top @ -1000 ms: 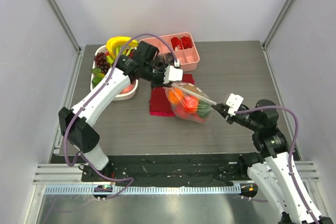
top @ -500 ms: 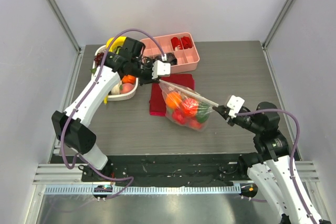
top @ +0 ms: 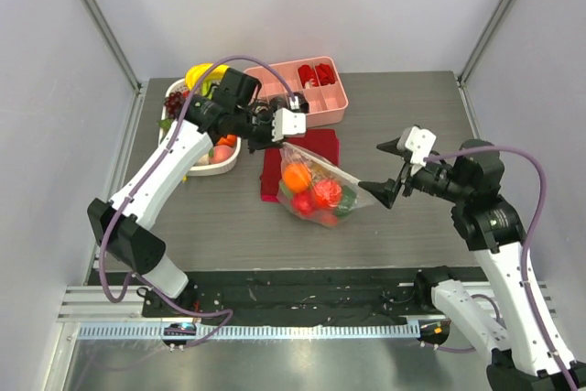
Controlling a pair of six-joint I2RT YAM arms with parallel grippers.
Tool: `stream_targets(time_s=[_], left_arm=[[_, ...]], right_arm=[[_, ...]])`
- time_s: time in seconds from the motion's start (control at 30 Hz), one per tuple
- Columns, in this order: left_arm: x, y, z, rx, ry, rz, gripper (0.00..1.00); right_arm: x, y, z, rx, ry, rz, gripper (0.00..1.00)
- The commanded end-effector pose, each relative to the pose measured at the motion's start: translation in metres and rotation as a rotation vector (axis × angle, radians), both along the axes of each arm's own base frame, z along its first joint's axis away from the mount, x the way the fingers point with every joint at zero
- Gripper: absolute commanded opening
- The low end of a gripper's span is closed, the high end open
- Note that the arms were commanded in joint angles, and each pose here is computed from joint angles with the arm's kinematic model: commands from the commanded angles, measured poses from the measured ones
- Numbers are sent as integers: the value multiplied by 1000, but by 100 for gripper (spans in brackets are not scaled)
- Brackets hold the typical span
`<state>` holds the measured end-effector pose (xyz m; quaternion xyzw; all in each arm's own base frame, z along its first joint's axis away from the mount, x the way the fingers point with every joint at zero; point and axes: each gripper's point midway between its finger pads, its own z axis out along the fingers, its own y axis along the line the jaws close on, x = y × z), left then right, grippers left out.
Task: Place the food in the zip-top bag and seal the zipper
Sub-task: Place the zipper food storage bag at the center of the board.
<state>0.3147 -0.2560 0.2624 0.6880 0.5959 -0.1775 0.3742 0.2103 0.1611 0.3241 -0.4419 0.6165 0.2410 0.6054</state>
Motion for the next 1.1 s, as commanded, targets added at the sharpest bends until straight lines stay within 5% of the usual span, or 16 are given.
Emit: stream_targets(time_s=[0.0,0.5,0.6,0.7,0.8,1.07], left_arm=[[-5,-6,39,-77,-102,7,0],[-14,-16,44,-86,-95,4,0],[-13,-15,43,-80,-103,12,0],[-11,-12,39,-66,-104,28,0],[-7,-5,31,-46,-97,49,0],[-4,2,25,-51,-90,58,10]], right_arm=[[2,17,3,50,129,88,93],[28,71,-46,-77,303,166,79],[31,77,-59,-98,313,165,68],[30,77,-71,-127,312,161,46],[26,71,-70,-131,289,142,1],[6,50,-64,-157,236,107,1]])
